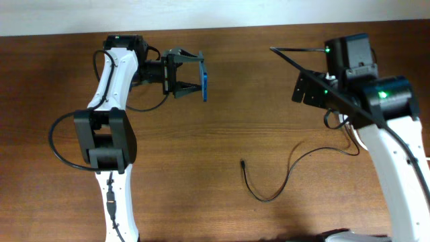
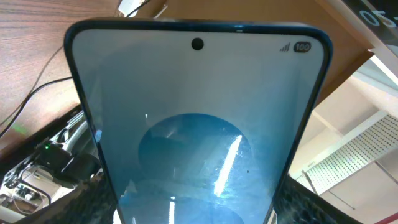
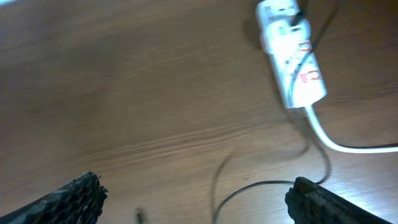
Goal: Plug charger to phone and switch on socket
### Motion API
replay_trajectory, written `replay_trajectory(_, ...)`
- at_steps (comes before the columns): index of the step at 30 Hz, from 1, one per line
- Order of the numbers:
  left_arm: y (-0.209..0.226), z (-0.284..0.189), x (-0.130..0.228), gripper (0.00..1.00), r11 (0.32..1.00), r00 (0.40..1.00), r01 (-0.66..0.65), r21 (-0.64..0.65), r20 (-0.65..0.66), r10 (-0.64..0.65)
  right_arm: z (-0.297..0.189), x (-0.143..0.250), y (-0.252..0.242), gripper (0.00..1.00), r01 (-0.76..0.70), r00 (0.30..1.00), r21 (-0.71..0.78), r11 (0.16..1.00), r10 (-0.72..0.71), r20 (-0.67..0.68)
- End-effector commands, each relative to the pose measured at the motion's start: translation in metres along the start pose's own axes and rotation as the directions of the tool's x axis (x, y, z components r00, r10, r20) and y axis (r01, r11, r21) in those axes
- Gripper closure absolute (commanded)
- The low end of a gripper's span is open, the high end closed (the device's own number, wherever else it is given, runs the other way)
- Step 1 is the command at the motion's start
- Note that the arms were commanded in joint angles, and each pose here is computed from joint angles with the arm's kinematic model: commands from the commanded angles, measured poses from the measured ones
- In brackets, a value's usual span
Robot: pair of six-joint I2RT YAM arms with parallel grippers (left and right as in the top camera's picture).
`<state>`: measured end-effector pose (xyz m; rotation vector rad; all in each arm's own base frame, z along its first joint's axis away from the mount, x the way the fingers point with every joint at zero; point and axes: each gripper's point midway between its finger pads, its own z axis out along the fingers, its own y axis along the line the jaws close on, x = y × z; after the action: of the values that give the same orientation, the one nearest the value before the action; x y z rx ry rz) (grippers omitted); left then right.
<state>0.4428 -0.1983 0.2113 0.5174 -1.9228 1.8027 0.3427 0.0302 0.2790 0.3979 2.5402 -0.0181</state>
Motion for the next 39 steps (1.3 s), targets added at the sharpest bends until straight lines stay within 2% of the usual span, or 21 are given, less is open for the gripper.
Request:
replay_trajectory(1, -0.029, -0.003, 0.024, 0.23, 0.995, 0.996, -0.085, 0.047, -0.010, 0.086, 0.023, -0.008, -0.009, 0.02, 0.021, 1.000, 0.117, 0.993, -0.021, -0.005)
replay_trajectory(5, -0.029, -0.003, 0.024, 0.23, 0.995, 0.996, -0.085, 0.047, -0.010, 0.086, 0.050, -0.002, -0.006, 0.02, 0.045, 0.997, 0.146, 0.988, -0.034, -0.073)
replay_trajectory(9, -0.029, -0.003, 0.025, 0.24, 0.996, 0.997, -0.069, 0.047, -0.011, 0.070, 0.051, 0.004, 0.007, 0.02, 0.038, 0.994, 0.072, 0.997, -0.030, -0.105)
replay_trajectory(15, -0.029, -0.003, 0.025, 0.24, 0.996, 0.997, -0.074, 0.047, -0.011, 0.075, 0.051, 0.005, 0.009, 0.02, 0.037, 0.993, 0.061, 0.997, -0.030, -0.111)
replay_trajectory(17, -0.029, -0.003, 0.025, 0.24, 0.996, 0.997, -0.074, 0.047, -0.011, 0.075, 0.051, 0.011, 0.020, 0.02, 0.030, 0.989, -0.007, 1.000, -0.031, -0.144)
replay_trajectory(18, -0.029, -0.003, 0.025, 0.24, 0.996, 0.997, -0.074, 0.047, -0.011, 0.075, 0.049, 0.018, 0.034, 0.02, 0.103, 0.978, -0.102, 0.989, -0.120, -0.172)
replay_trajectory(20, -0.029, -0.003, 0.025, 0.24, 0.996, 0.997, -0.074, 0.047, -0.011, 0.075, 0.041, 0.031, 0.062, 0.02, 0.204, 0.944, -0.301, 0.932, -0.268, -0.192)
replay_trajectory(22, -0.029, -0.003, 0.025, 0.24, 0.996, 0.997, -0.074, 0.047, -0.011, 0.075, 0.027, 0.038, 0.093, 0.02, 0.247, 0.918, -0.503, 0.828, -0.367, -0.154)
replay_trajectory(25, -0.029, -0.003, 0.025, 0.24, 0.996, 0.997, -0.074, 0.047, -0.011, 0.075, -0.005, 0.044, 0.135, 0.02, 0.282, 0.888, -0.751, 0.597, -0.459, -0.031)
replay_trajectory(26, -0.029, -0.003, 0.025, 0.24, 0.996, 0.997, -0.074, 0.047, -0.011, 0.075, -0.016, 0.043, 0.147, 0.02, 0.276, 0.889, -0.802, 0.530, -0.458, 0.004)
replay_trajectory(29, -0.029, -0.003, 0.025, 0.24, 0.996, 0.997, -0.074, 0.047, -0.011, 0.075, -0.029, 0.051, 0.182, 0.01, 0.342, 0.866, -0.823, 0.454, -0.492, 0.089)
replay_trajectory(30, -0.029, -0.003, 0.025, 0.24, 0.996, 0.997, -0.074, 0.047, -0.011, 0.075, -0.018, 0.050, 0.194, 0.02, 0.340, 0.891, -0.741, 0.579, -0.451, 0.057)
replay_trajectory(33, -0.029, -0.003, 0.025, 0.24, 0.996, 0.997, -0.074, 0.047, -0.011, 0.075, -0.018, 0.053, 0.228, 0.02, 0.416, 0.901, -0.573, 0.706, -0.407, 0.153)
replay_trajectory(35, -0.029, -0.003, 0.025, 0.24, 0.996, 0.997, -0.078, 0.047, -0.010, 0.078, -0.023, 0.047, 0.237, 0.02, 0.366, 0.929, -0.435, 0.823, -0.296, 0.222)
replay_trajectory(37, -0.029, -0.003, 0.025, 0.24, 0.996, 0.997, -0.078, 0.047, -0.010, 0.078, -0.025, 0.045, 0.243, 0.01, 0.359, 0.918, -0.338, 0.870, -0.264, 0.295)
replay_trajectory(39, -0.029, -0.003, 0.025, 0.25, 0.996, 0.997, -0.078, 0.047, -0.010, 0.078, -0.006, 0.051, 0.249, 0.02, 0.385, 0.888, -0.188, 0.903, -0.308, 0.342)
